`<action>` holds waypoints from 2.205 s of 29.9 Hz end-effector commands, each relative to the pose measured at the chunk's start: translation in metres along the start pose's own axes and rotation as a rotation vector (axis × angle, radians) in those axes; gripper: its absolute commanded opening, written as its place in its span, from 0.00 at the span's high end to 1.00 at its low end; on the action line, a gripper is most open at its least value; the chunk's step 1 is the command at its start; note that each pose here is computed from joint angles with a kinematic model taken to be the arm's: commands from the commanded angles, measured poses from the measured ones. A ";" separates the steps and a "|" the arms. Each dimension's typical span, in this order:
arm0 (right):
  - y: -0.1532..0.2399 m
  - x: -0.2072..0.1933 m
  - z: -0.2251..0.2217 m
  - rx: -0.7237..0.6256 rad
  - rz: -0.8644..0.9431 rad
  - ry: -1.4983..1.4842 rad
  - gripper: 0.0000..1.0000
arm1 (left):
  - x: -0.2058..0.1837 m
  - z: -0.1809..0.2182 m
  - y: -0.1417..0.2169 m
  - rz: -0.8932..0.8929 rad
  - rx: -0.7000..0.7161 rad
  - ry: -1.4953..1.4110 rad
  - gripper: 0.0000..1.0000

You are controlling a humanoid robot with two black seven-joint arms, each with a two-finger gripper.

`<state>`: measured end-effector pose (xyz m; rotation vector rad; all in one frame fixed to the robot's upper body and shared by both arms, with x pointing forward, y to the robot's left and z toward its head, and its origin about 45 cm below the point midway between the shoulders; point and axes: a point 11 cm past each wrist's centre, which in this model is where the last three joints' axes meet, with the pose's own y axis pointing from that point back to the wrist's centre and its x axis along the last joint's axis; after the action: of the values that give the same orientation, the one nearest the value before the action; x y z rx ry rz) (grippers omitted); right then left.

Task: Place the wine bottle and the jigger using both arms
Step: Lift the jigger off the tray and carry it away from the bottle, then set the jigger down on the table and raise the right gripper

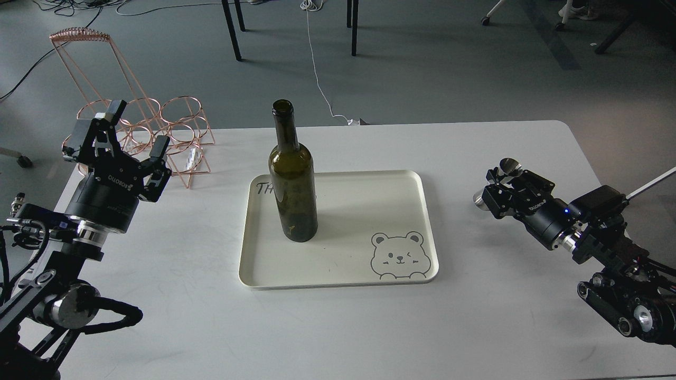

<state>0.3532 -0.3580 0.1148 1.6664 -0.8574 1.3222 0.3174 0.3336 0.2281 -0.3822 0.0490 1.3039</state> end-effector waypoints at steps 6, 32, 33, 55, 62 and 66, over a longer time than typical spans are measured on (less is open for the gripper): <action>0.014 -0.012 0.015 -0.056 -0.034 -0.008 0.82 | -0.001 -0.001 0.000 -0.002 0.001 0.002 0.02; 0.023 -0.012 0.029 -0.087 -0.054 0.014 0.19 | -0.003 0.000 -0.001 -0.008 0.000 0.004 0.02; 0.027 -0.010 0.033 -0.092 -0.056 0.023 0.18 | -0.003 0.000 -0.001 -0.008 0.000 0.004 0.02; 0.136 0.031 0.002 -0.085 -0.082 -0.376 0.03 | -0.005 -0.003 0.000 -0.013 0.009 0.005 0.02; 0.071 0.097 -0.035 -0.023 0.184 -0.716 0.03 | -0.003 -0.002 0.001 -0.012 0.011 -0.002 0.02; 0.015 0.111 -0.071 0.044 0.288 -0.958 0.03 | -0.005 0.001 0.000 -0.023 0.005 -0.008 0.02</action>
<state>0.3103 -0.3358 0.2271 2.1855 -1.5299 0.7535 0.3162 0.3304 0.2271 -0.3692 0.0496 1.2895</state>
